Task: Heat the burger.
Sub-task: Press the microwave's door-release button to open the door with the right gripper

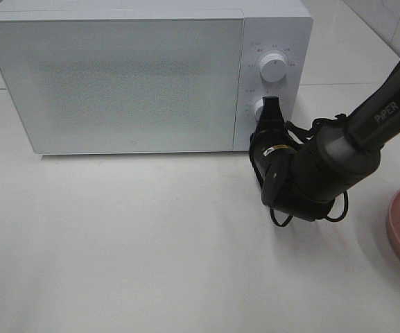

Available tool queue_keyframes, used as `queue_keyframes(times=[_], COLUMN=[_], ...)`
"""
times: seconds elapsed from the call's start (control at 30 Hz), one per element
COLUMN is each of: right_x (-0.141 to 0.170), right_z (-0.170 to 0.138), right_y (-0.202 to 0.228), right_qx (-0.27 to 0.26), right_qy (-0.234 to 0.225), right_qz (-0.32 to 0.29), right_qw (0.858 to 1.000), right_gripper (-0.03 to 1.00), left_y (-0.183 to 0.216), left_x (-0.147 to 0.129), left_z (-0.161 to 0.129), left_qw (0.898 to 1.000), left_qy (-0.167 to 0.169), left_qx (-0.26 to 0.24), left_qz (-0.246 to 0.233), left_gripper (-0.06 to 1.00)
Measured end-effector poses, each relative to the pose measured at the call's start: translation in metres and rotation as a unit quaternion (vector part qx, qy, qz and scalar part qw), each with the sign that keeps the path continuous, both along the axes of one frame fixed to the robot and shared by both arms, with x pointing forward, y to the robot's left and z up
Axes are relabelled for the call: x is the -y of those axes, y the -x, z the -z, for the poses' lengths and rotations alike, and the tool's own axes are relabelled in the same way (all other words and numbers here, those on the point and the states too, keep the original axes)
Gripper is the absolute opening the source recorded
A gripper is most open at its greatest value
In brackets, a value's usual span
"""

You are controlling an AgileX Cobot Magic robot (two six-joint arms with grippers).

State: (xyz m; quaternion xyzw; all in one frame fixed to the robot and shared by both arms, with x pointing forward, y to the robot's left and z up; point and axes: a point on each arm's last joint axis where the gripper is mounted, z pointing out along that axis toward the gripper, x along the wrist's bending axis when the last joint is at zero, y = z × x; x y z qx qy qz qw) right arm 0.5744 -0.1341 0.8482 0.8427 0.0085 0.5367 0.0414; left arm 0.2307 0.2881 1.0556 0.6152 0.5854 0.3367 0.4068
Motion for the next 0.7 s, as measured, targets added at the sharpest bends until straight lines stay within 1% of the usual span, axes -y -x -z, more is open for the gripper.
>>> queue_keyframes(times=[0.27,0.7], right_x=[-0.0036,-0.0066], right_z=[0.0017,0.0016], right_y=[-0.0048,-0.0097], right_qx=[-0.007,0.007], right_qy=[0.002,-0.001], right_qz=[-0.001,0.012], right_qw=[1.0,1.0], right_gripper=[0.01,0.01], left_y=[0.0,0.0], left_x=[0.0,0.0], left_z=[0.0,0.0], left_qw=[1.0,1.0], left_qy=[0.0,0.0], left_qx=[0.0,0.0], left_qz=[0.0,0.0], left_gripper=[0.99,0.99])
